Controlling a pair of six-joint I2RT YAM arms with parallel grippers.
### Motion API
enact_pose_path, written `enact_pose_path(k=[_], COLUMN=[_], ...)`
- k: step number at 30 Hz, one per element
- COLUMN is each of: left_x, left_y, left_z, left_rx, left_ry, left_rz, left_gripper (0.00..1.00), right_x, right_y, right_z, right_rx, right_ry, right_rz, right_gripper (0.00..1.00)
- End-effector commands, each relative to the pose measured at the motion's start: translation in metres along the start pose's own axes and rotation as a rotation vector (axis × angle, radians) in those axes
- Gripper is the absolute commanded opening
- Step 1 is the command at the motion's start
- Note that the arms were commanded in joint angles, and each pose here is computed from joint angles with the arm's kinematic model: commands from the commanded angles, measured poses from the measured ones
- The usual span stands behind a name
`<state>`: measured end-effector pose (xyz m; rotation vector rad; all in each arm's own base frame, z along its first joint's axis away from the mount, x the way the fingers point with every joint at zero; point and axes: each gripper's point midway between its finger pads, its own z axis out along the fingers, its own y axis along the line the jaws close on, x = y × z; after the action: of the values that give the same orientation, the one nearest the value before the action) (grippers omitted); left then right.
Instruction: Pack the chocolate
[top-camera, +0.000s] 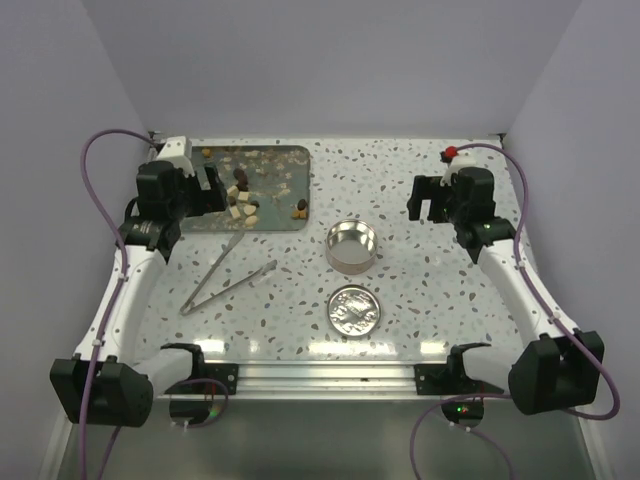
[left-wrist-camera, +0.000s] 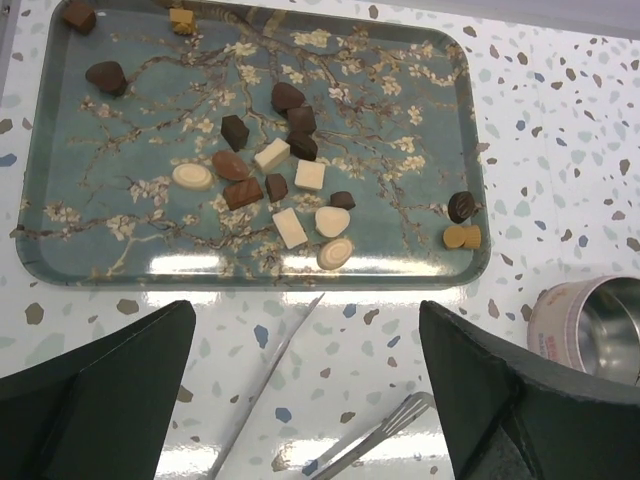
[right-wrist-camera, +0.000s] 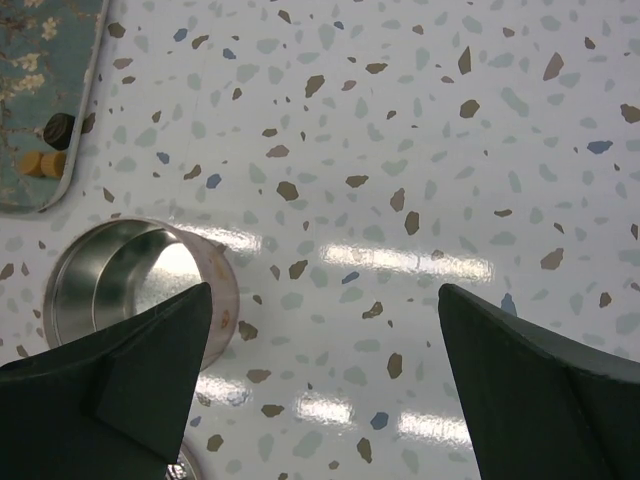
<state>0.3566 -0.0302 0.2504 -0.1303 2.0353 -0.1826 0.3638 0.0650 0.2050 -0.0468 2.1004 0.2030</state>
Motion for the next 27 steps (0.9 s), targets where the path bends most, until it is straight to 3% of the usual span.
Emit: enact_pose_path(k=[1,6,15,21,27], left_x=[-0.005,0.017,0.105,0.155,0.182], left_y=[-0.002,0.008,0.028,0.033,0.048], left_z=[-0.007,-0.002,0.023,0.038,0.048], left_rx=[0.018,-0.013,-0.085,-0.116,-0.186], left_ry=[-0.041,0.023,0.264,0.435,0.527], left_rz=[0.047,0.077,0.107,0.153,0.177], left_gripper=[1.00,1.00,0.98,0.92,0.82], right_x=[-0.014,-0.009,-0.004,0.000,0.000], right_y=[0.004,0.004,0.006,0.009,0.006], right_z=[0.002,0.006,0.008,0.009,0.005], right_rx=[-0.014,-0.016,-0.031,-0.043,-0.030], right_ry=[-0.038,-0.022,-0.017,-0.011,-0.022], right_rz=[0.004,0.007,0.017,0.022,0.009], right_gripper=[0.98,0.98,0.98,0.98,0.98])
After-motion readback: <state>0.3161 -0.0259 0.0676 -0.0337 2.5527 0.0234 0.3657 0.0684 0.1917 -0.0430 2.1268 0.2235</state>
